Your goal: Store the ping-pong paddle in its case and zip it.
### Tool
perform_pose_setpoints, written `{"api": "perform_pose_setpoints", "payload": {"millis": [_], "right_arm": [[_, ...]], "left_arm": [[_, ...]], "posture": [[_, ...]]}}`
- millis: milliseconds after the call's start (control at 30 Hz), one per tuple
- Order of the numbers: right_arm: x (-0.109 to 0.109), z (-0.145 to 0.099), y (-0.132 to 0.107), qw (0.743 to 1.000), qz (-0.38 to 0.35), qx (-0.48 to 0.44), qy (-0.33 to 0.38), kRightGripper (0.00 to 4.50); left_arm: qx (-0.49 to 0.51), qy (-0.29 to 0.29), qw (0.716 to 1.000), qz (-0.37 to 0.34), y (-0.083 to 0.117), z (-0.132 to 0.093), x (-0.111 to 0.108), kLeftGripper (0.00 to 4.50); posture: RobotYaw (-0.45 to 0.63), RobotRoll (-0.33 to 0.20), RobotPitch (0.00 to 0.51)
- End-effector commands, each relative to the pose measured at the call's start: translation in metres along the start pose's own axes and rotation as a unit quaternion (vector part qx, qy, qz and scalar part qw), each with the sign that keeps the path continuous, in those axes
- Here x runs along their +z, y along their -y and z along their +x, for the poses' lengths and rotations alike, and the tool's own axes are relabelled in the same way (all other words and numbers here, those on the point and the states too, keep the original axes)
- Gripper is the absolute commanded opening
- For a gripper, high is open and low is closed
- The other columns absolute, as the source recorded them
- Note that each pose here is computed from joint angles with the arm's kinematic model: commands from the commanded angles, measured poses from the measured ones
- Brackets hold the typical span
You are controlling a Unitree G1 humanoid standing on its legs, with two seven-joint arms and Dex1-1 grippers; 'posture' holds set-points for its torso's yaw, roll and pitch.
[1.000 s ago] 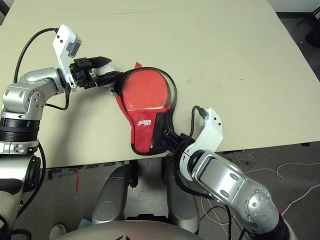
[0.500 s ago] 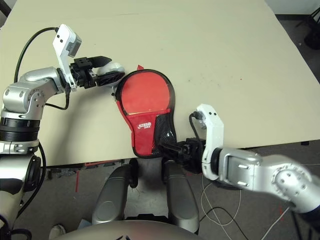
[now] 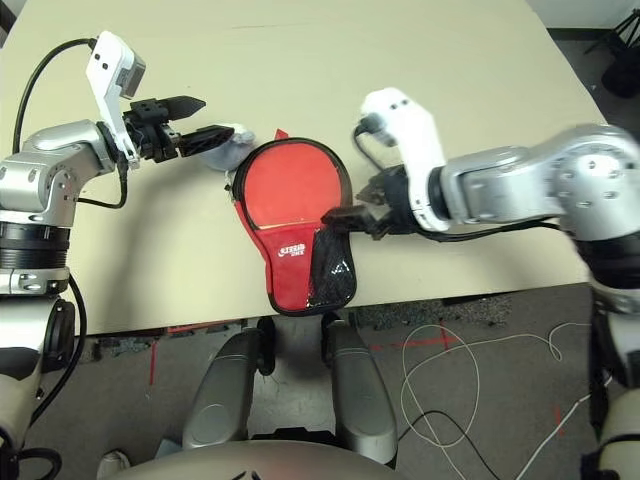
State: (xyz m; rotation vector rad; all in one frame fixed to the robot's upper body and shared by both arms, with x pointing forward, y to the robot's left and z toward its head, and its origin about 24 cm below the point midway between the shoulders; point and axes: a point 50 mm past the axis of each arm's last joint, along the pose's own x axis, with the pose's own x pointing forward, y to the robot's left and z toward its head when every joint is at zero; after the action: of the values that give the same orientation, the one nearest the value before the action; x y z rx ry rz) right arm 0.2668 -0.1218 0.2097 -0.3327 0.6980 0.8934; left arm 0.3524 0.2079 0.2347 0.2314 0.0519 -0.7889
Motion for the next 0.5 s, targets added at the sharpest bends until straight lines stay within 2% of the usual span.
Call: {"api": "perform_pose_setpoints", "payload": {"millis": [33, 200, 500], "right_arm": [[0.003, 0.008, -0.004, 0.998, -0.058, -0.007, -0.006, 4.47], [0.014, 0.020, -0.006, 0.993, -0.112, -0.016, 0.017, 4.47], [0.029, 0.031, -0.011, 0.990, -0.134, 0.005, 0.045, 4.47]], "left_arm": [[-0.002, -0.015, 1.000, 0.013, -0.003, -0.003, -0.002, 4.50], [-0.013, -0.033, 0.999, 0.010, -0.001, -0.006, -0.011, 4.50], [-0.032, -0.052, 0.998, -0.001, 0.001, -0.007, -0.017, 4.50]], "posture": [[0.02, 0.000, 0.270], [0.03, 0.000, 0.263], [0.02, 0.000, 0.261]]}}
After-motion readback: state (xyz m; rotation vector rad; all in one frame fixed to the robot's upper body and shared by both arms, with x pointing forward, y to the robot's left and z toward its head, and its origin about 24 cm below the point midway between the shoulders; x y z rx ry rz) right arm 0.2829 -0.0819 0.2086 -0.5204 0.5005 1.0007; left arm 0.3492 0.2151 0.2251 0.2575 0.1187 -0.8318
